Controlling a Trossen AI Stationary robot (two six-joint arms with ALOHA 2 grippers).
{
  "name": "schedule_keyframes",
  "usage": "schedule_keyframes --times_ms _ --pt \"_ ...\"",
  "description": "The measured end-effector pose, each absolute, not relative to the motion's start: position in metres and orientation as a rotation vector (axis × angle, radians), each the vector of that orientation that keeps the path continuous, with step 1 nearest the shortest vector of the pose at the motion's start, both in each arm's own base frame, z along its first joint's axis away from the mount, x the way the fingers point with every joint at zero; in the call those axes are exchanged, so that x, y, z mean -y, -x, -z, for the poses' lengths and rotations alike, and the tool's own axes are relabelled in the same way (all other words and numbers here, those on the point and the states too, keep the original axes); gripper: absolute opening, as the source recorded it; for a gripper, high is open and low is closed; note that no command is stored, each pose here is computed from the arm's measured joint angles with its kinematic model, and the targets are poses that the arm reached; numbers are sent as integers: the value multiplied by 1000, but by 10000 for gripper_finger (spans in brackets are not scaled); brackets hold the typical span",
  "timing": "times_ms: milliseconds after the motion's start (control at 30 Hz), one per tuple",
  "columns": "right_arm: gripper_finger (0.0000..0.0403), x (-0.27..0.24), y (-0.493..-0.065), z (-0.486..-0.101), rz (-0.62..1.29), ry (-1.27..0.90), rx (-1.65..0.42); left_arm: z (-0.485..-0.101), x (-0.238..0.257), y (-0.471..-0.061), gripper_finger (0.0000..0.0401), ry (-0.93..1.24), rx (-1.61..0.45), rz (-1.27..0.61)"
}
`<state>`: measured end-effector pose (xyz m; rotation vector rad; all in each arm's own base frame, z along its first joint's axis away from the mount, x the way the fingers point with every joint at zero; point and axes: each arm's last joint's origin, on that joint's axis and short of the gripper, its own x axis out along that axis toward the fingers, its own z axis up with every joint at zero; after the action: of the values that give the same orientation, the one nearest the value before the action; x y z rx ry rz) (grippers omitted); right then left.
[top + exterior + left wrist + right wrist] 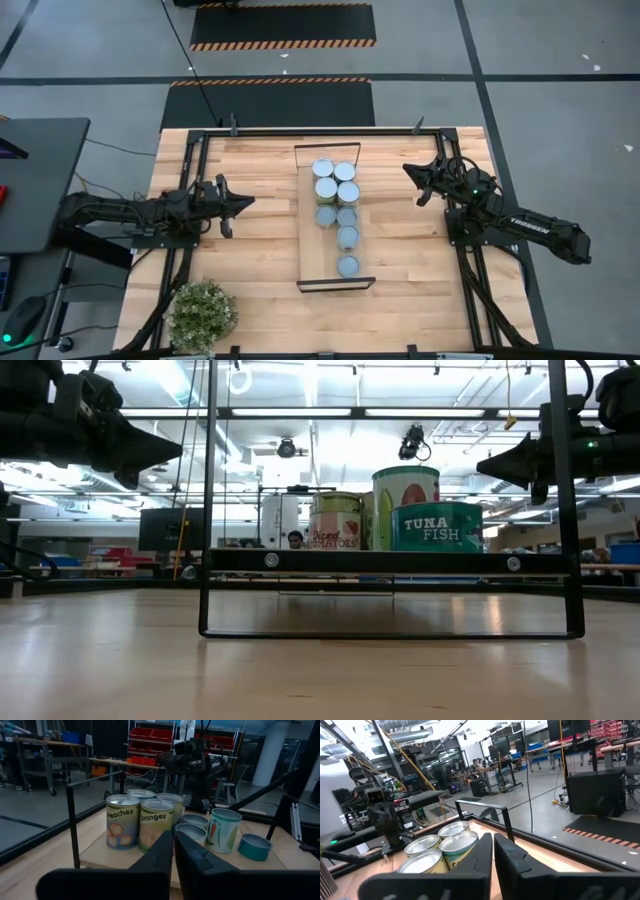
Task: Pick and place cans onto a shelf
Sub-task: Return to Home Position
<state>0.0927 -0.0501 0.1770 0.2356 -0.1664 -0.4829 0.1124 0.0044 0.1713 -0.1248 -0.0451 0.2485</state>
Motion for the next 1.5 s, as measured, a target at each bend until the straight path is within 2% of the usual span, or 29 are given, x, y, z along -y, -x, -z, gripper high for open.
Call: schedule_keyframes --times_ms 300,1500 --pt "27 50 -93 -177 483 -235 167 -171 -4 -112 35 125 45 -249" --pt "25 50 -93 -177 483 -236 167 -171 -4 -112 36 124 43 -249"
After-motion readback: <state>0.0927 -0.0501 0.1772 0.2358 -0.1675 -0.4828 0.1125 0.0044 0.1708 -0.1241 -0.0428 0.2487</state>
